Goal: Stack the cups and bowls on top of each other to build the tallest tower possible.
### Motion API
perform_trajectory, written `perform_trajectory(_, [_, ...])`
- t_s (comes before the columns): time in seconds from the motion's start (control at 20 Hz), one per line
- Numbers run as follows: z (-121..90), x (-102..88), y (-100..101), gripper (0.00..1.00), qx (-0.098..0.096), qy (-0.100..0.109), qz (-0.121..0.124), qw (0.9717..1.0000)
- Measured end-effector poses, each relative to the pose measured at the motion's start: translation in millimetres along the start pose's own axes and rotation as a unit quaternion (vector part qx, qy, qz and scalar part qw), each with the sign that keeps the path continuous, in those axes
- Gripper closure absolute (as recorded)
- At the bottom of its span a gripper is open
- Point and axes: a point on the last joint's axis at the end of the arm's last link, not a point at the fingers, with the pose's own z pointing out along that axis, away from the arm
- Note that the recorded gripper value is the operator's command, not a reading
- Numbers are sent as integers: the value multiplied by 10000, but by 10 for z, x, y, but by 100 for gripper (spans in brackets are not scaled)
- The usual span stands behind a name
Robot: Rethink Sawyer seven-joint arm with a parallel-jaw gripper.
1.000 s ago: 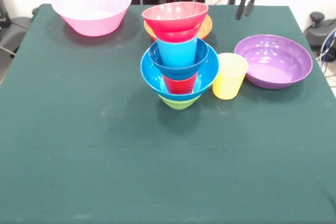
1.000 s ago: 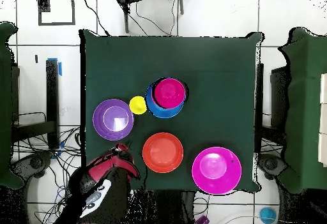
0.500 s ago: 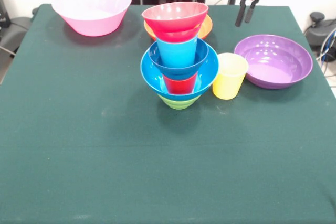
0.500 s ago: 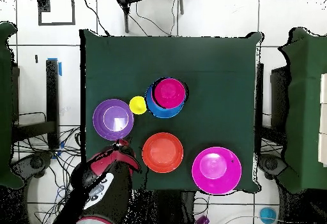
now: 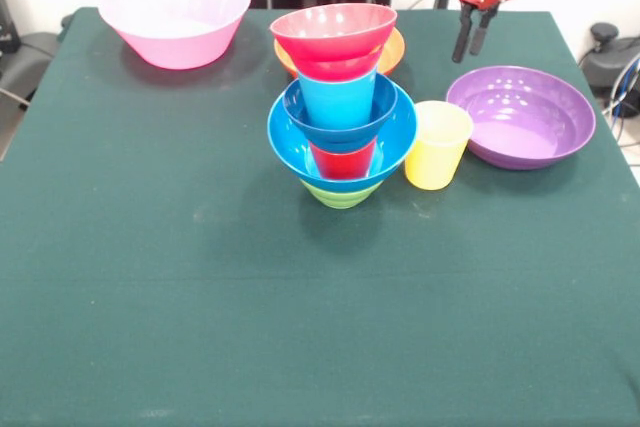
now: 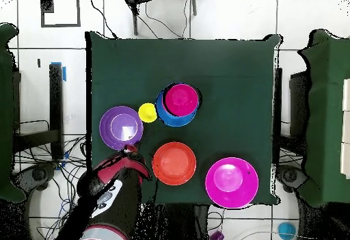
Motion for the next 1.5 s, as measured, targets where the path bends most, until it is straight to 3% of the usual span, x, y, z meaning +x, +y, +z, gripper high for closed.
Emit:
perform_trajectory(0.35, [140,-94,-18,0,78,-214,-39,9997])
perform_trajectory(1.5, [432,-127,-70,0,260,-426,-138,9987])
